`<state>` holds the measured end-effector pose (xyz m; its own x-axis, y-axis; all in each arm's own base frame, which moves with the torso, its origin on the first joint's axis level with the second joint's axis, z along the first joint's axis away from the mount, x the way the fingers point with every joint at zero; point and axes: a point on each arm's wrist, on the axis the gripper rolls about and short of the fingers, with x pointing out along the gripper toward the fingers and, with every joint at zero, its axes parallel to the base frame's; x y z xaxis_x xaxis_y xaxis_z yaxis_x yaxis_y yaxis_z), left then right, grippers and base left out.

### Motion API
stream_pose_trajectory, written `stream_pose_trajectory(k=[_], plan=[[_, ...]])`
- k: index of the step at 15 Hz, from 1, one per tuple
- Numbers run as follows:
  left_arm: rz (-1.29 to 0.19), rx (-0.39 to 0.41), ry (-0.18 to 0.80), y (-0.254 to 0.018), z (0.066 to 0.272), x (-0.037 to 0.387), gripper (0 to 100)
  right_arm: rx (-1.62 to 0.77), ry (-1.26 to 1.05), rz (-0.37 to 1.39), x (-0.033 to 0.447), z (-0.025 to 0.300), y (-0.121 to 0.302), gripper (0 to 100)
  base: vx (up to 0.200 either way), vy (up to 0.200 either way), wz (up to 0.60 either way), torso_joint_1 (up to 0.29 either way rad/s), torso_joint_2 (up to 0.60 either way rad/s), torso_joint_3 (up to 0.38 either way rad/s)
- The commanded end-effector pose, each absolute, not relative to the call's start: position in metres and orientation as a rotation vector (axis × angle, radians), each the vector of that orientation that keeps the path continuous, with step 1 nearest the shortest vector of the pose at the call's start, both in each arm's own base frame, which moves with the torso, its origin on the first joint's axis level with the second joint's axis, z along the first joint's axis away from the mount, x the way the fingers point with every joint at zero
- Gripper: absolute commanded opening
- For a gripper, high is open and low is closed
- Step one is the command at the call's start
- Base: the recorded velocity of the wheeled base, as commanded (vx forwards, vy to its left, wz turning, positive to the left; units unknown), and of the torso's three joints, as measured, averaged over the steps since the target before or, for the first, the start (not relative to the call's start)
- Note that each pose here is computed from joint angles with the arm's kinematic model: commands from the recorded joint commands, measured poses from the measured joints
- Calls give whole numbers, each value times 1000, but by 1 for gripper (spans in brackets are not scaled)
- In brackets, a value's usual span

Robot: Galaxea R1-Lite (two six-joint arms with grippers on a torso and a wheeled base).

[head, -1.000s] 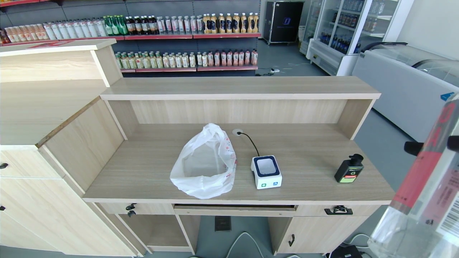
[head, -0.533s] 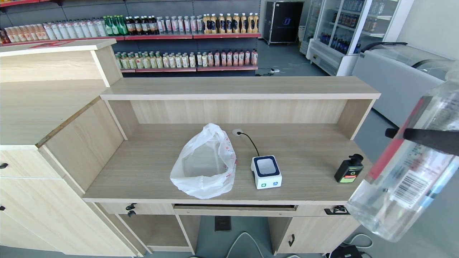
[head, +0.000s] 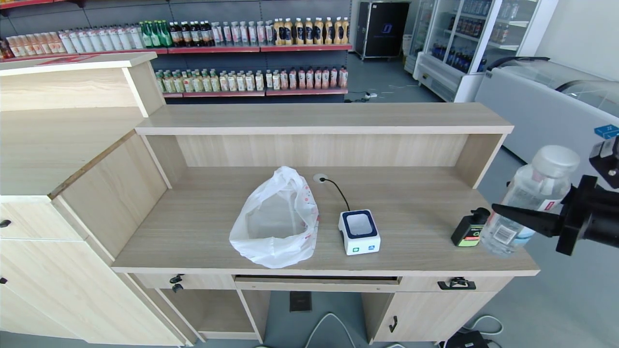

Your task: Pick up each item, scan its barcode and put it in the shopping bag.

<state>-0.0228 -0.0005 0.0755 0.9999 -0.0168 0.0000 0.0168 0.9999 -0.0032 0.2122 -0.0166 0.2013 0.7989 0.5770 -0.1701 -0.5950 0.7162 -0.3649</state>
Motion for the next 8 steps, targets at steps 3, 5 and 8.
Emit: stream_pose_trajectory(k=[3, 5, 8], plan=[[-17, -3, 2, 0, 76, -23, 100, -635, 158, 518, 236, 165, -61, 0, 0, 0, 0, 0, 0, 0], [-17, -5, 0, 0, 75, -23, 100, -776, 131, 503, 236, 165, -69, 0, 0, 0, 0, 0, 0, 0], [-17, -3, 0, 0, 75, -23, 100, -926, 123, 480, 234, 162, -81, 0, 0, 0, 0, 0, 0, 0]])
